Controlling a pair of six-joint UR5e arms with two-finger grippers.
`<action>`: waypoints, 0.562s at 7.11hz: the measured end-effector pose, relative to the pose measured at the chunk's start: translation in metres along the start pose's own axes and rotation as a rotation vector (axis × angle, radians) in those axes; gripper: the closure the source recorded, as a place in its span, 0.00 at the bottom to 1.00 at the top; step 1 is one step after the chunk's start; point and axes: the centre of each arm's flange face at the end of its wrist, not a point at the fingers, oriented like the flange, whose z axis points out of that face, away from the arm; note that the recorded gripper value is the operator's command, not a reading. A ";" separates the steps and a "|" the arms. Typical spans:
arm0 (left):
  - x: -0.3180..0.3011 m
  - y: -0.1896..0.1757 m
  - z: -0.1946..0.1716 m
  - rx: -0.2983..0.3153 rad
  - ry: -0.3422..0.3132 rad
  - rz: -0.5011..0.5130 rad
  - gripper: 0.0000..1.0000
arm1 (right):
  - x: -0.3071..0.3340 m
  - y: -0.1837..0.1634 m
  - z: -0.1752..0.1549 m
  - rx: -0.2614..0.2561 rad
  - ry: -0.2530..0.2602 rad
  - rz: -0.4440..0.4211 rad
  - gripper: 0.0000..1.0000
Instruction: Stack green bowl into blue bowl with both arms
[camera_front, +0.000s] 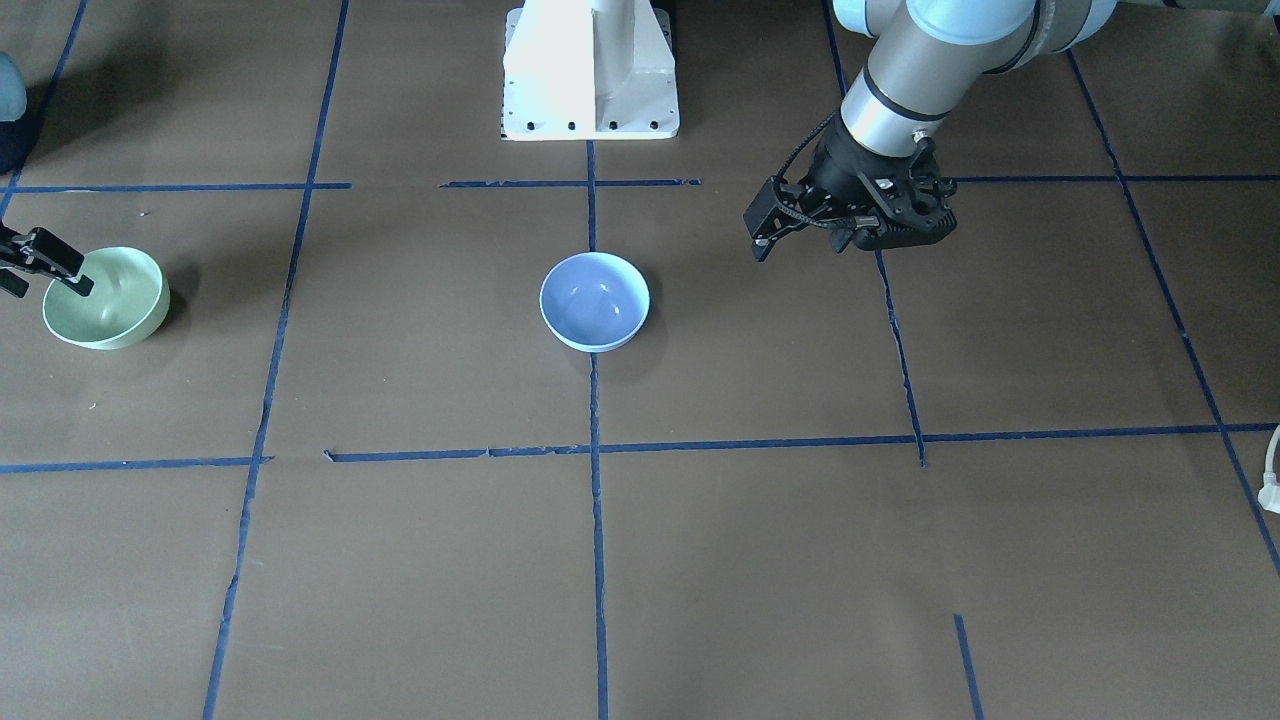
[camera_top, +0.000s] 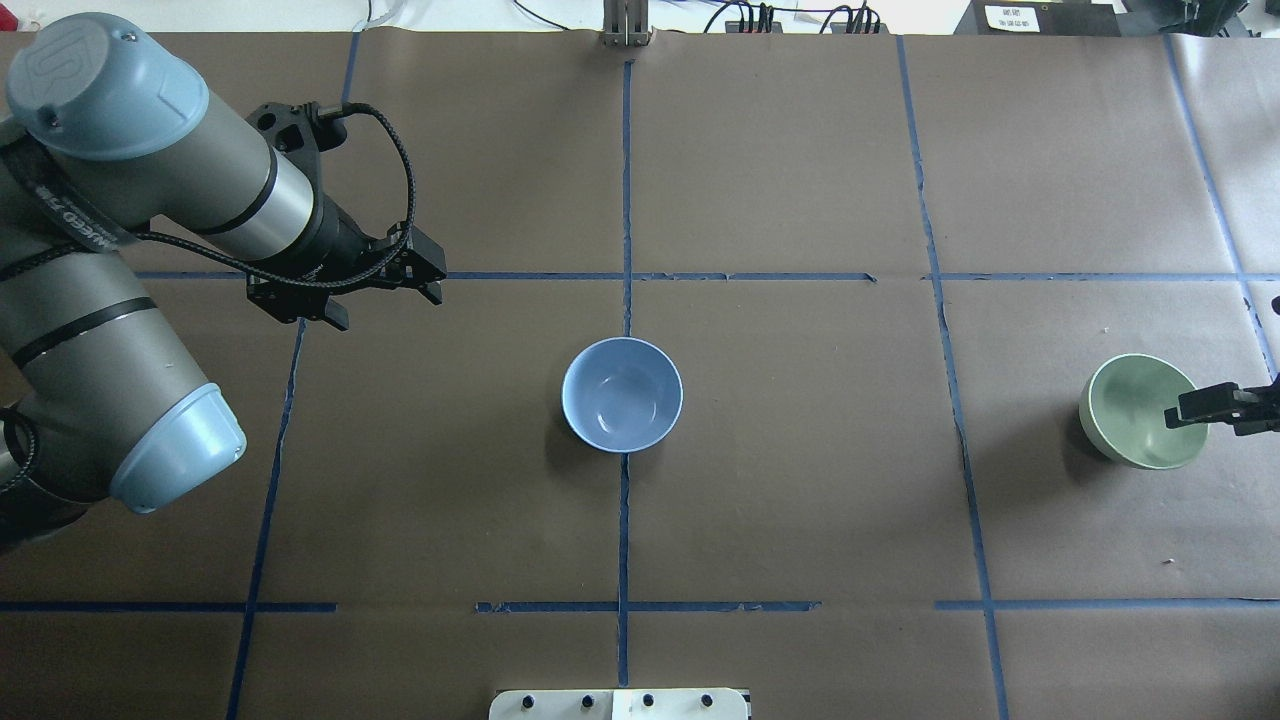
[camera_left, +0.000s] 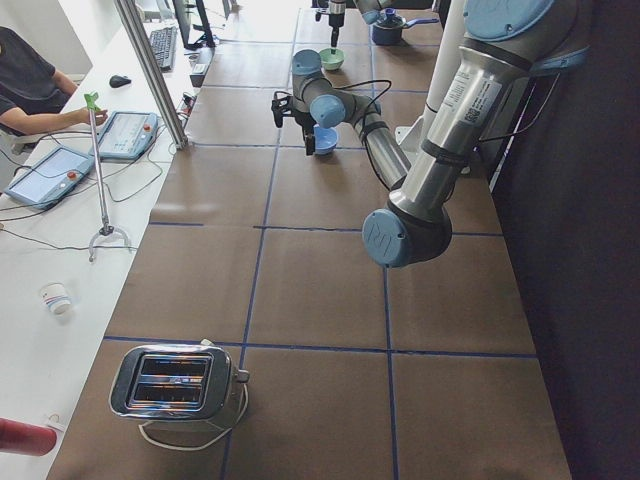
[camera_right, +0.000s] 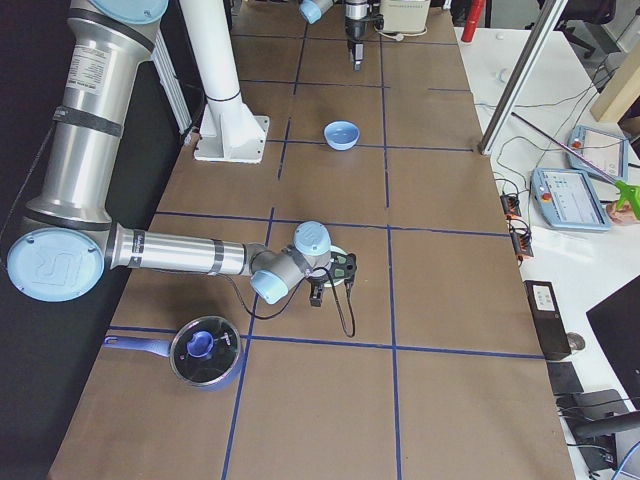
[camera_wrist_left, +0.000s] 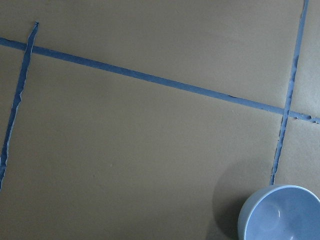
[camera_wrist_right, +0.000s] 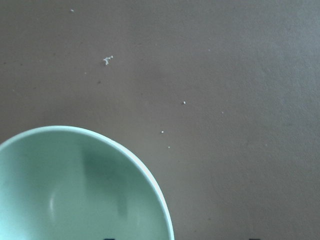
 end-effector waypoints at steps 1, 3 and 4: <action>-0.001 -0.001 0.000 0.002 -0.001 -0.001 0.00 | 0.001 0.000 0.002 -0.001 0.000 -0.001 1.00; -0.005 -0.002 0.002 0.004 -0.007 -0.006 0.00 | -0.002 -0.001 0.000 0.008 -0.007 -0.008 1.00; -0.007 -0.003 0.003 0.005 -0.010 -0.008 0.00 | -0.005 -0.001 -0.003 0.015 -0.015 -0.013 1.00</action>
